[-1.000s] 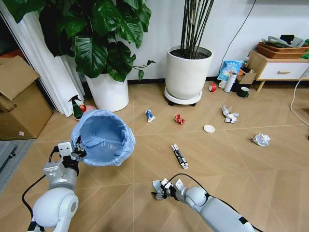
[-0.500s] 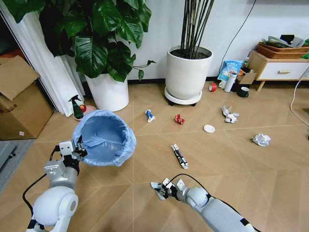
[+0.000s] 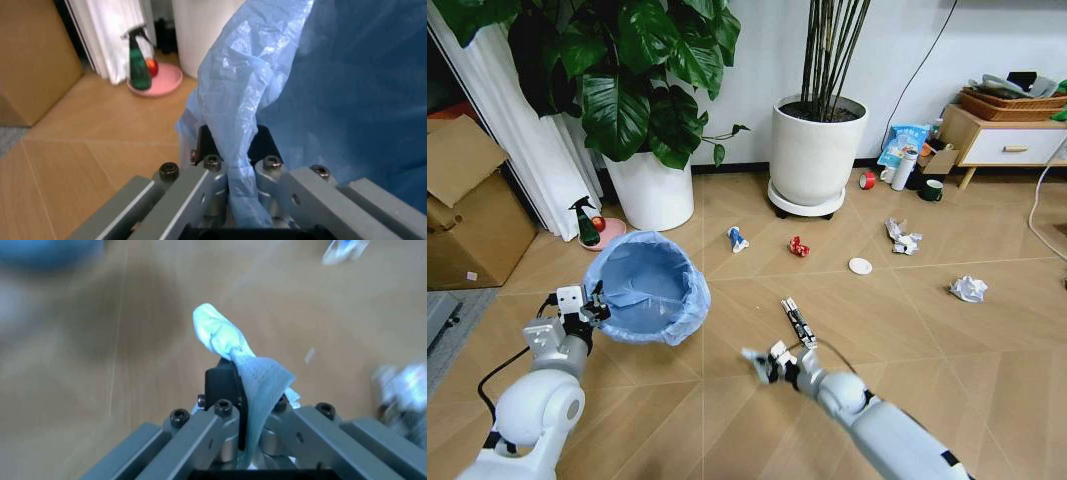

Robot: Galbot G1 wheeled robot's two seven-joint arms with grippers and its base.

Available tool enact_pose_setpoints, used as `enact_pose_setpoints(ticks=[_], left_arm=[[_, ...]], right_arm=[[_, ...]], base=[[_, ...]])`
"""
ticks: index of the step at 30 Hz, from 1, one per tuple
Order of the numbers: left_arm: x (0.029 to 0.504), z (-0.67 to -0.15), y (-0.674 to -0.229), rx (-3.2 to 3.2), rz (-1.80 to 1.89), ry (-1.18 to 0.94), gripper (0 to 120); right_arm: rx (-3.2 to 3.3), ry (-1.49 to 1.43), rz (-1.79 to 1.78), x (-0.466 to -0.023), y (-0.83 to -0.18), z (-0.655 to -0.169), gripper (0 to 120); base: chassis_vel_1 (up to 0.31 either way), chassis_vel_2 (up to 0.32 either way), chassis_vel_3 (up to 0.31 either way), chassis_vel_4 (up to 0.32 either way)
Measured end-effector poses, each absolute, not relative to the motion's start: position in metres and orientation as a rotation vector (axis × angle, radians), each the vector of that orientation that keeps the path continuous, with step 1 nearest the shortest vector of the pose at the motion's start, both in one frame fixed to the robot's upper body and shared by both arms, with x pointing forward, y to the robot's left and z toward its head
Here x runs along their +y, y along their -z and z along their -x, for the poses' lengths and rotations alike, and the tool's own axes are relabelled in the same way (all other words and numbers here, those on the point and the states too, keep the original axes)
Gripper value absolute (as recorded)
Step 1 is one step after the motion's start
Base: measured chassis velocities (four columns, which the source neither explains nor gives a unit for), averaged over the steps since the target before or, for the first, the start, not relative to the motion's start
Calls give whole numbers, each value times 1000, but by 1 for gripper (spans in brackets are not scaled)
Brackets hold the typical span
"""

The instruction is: Pick up the trash bin and place the garbage on the floor into it.

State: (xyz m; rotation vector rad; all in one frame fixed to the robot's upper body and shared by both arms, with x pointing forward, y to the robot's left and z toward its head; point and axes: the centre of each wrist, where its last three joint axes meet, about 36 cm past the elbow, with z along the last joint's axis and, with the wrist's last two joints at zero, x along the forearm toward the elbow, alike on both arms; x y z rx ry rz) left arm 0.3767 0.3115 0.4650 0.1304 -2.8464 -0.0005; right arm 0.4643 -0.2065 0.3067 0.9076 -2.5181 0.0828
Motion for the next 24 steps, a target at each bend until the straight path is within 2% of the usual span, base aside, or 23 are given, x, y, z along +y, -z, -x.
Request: enact_pose_setpoints(ticks=[4,6,7,8,10,14,19,24], left_arm=[[315,-383,-461,-2805,-110,10,0],[317,-394,-450,-2741,-75,18,0],[317,-394,-450,-2741,-75,18,0],[316,-399,-445,-2716,-55,17,0],[315,-402,-442,-2702,-39,18,0],[307,-416,-431,-2650,11,29,0],[305,-422,-429,-2629,31,22,0],[303,-429,-429,-2608,47,13,0]], right_arm=[[-2570,-38,-905,-208,-339,-475,0],[-2662,24,-958,-194,-392,-492,0],[-2662,24,-958,-194,-392,-492,0],[-2725,43,-1013,-185,-430,-502,0],[-2743,54,-1048,-178,-445,-505,0],[-2763,151,-1242,-136,-515,-509,0],[-2701,188,-1341,-114,-529,-502,0],[-2581,146,-1410,-94,-514,-493,0]], base=[[0,0,0,0],[0,0,0,0],[0,0,0,0],[0,0,0,0],[0,0,0,0],[0,0,0,0],[0,0,0,0],[0,0,0,0]])
